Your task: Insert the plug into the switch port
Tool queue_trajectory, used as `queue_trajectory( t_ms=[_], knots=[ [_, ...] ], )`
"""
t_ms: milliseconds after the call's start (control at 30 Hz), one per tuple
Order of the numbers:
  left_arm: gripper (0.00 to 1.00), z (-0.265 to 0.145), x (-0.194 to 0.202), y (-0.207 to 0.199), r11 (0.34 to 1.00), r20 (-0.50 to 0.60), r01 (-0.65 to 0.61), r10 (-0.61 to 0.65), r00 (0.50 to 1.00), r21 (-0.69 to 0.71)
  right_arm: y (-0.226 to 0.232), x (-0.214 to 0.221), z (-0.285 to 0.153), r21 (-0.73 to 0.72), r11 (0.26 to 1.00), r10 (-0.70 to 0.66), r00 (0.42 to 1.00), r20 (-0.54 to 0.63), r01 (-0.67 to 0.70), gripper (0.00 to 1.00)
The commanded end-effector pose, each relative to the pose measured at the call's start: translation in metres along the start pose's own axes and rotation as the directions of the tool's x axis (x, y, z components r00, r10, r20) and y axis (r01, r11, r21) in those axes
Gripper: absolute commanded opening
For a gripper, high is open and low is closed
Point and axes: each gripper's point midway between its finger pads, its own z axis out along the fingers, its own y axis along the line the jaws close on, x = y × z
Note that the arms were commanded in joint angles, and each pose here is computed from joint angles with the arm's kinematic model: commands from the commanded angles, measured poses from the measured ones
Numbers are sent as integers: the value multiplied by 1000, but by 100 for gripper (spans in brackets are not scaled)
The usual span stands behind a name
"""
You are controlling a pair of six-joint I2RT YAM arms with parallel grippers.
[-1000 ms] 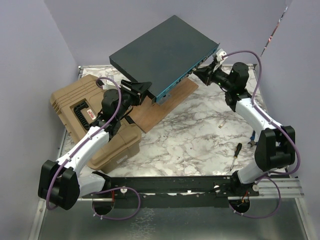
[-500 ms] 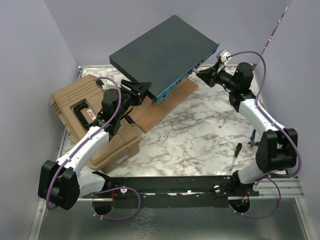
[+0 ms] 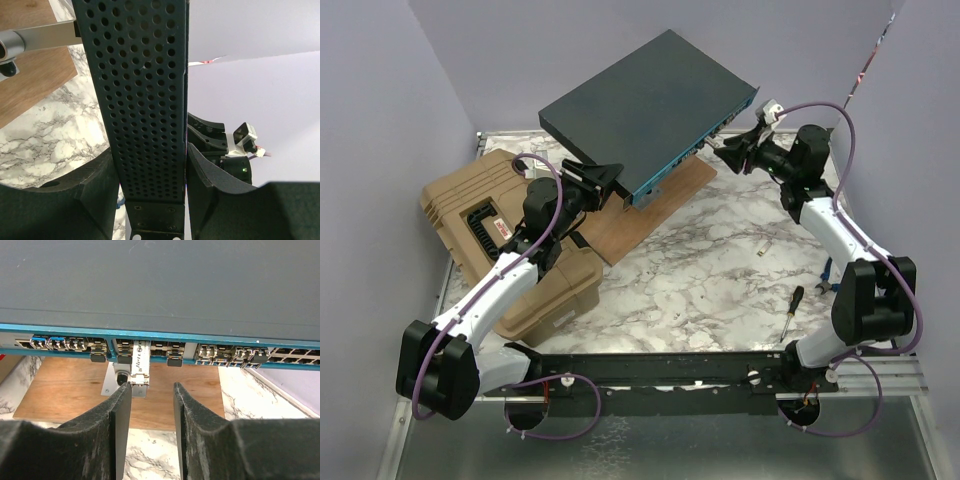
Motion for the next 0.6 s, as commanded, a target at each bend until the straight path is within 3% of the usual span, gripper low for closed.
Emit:
queue_trajectory(
  t_ms=[0, 433, 567],
  knots=[
    [0, -14, -4, 15, 995, 1, -77, 77, 997, -67, -4, -2, 4, -21, 1000, -18, 1000, 14, 18, 40],
    [0, -13, -4, 15, 995, 1, -77, 77, 997, -64, 0, -11, 15, -94, 996, 10, 999, 46, -6, 42],
    [0, -13, -5, 14, 995, 3, -76, 76, 997, -63, 0, -14, 16, -100, 995, 9, 998, 57, -3, 38]
  ],
)
